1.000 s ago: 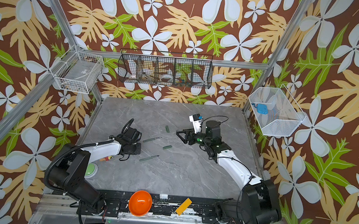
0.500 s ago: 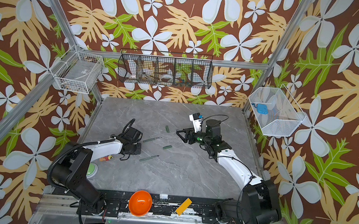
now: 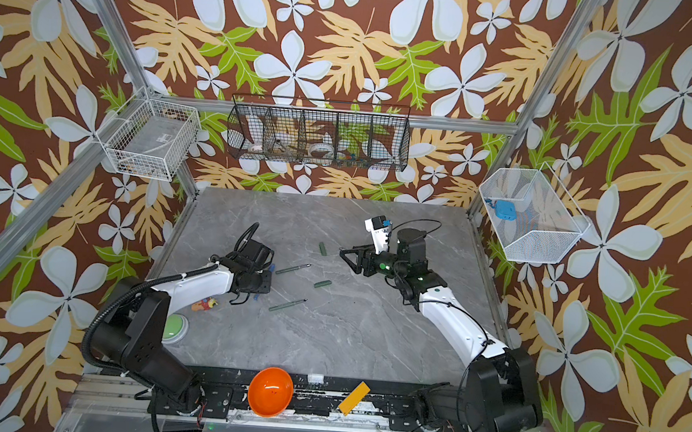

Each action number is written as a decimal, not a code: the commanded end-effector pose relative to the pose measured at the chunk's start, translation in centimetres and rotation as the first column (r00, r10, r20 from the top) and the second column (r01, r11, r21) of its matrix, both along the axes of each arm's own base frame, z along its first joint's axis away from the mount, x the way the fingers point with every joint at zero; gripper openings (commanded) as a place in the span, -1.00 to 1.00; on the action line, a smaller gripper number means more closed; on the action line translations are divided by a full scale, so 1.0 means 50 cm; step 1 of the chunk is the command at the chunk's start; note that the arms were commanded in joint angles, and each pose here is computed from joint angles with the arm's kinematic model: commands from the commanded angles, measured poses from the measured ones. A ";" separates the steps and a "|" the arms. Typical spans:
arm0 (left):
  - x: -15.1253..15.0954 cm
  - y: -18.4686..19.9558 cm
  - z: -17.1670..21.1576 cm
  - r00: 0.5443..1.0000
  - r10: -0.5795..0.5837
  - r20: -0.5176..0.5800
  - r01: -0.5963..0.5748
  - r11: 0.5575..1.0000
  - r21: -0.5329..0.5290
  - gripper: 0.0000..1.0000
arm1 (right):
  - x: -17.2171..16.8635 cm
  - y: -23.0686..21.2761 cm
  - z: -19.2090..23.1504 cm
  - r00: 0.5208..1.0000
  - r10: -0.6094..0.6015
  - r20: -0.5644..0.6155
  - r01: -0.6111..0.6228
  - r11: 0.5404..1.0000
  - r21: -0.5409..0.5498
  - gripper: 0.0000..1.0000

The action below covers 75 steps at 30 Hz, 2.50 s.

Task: Insert the pens into the pen caps
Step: 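Lower the capped blue pen to the table and open the left gripper, then move the left gripper over the green pen with exposed nib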

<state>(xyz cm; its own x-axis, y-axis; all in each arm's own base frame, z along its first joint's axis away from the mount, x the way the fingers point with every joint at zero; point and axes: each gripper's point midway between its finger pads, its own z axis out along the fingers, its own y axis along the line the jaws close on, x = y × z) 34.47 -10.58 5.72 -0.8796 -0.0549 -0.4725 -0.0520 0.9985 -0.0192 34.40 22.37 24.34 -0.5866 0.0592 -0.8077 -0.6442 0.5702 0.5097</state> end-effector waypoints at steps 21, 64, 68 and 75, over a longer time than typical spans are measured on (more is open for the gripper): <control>-0.113 -0.171 0.106 0.894 -0.442 0.072 0.447 0.892 -0.067 0.78 | 0.006 -0.127 -0.078 0.952 -0.306 0.012 0.296 0.907 -0.301 0.65; -0.157 -0.185 -0.084 0.840 -0.487 -0.237 0.493 0.869 -0.038 0.28 | -0.012 -0.107 -0.121 0.965 -0.255 -0.061 0.229 0.931 -0.284 0.61; -0.163 -0.174 -0.088 0.850 -0.467 -0.244 0.476 0.879 -0.026 0.22 | -0.008 -0.103 -0.123 0.966 -0.251 -0.067 0.224 0.933 -0.280 0.61; -0.187 -0.177 -0.106 0.851 -0.456 -0.261 0.461 0.886 -0.049 -0.18 | 0.001 -0.096 -0.123 0.967 -0.243 -0.077 0.214 0.938 -0.274 0.60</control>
